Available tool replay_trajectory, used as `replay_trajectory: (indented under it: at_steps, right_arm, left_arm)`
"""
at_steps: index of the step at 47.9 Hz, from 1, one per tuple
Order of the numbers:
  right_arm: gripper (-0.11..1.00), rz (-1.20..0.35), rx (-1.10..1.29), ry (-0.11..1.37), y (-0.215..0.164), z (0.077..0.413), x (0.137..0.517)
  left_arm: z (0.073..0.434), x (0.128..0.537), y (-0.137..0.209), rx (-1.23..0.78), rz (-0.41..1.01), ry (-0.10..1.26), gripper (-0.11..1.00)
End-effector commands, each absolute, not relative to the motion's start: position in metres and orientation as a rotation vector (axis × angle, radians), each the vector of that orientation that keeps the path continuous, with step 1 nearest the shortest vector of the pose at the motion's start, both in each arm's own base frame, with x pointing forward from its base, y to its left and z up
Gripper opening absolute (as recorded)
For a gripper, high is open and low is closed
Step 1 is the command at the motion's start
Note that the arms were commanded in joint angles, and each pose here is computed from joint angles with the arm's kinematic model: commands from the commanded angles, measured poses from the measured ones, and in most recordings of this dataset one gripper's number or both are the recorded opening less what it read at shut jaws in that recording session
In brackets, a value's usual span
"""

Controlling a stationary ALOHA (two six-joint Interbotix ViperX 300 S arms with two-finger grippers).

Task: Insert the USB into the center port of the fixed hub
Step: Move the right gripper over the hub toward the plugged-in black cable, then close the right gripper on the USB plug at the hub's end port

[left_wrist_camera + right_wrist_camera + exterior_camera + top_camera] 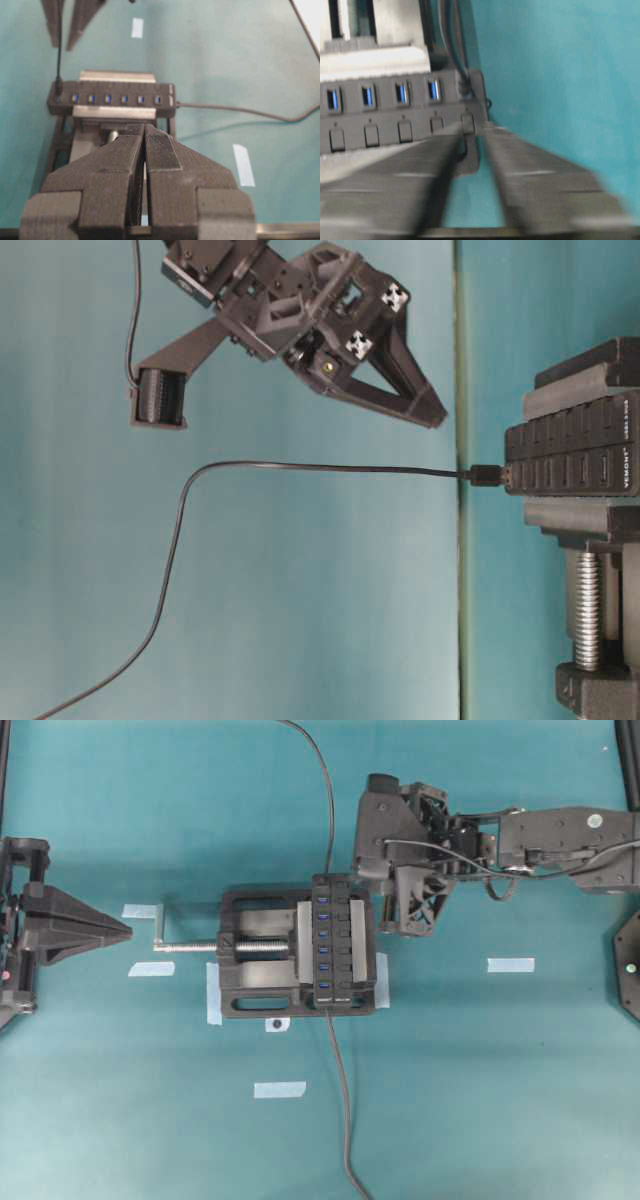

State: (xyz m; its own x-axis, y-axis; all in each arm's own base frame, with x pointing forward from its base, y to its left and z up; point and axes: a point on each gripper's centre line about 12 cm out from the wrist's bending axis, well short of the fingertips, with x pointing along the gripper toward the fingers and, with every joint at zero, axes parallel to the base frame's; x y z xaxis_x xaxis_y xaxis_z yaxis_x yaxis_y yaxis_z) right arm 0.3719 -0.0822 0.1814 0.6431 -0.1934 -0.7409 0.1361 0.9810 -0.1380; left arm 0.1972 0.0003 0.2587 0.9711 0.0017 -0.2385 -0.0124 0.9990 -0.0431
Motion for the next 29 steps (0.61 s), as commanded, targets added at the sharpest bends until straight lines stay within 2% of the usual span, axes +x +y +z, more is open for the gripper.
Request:
replay_trajectory:
  at_steps: [1, 4, 8, 29]
  right_arm:
    - [0.53, -0.189, -0.080, 0.810, -0.083, 0.194, 0.379]
    - [0.65, -0.188, -0.079, 0.813, -0.084, 0.192, 0.380]
    - [0.76, -0.188, -0.079, 0.819, -0.084, 0.190, 0.383]
    - [0.76, -0.179, -0.079, 0.813, -0.086, 0.177, 0.399]
  left_arm:
    - [0.264, 0.199, 0.000, -0.044, 0.005, 0.225, 0.00]
    - [0.265, 0.199, 0.000, -0.043, 0.005, 0.222, 0.00]
    - [0.264, 0.198, 0.000, -0.043, 0.005, 0.224, 0.00]
    - [0.264, 0.197, 0.000, -0.043, 0.005, 0.221, 0.00]
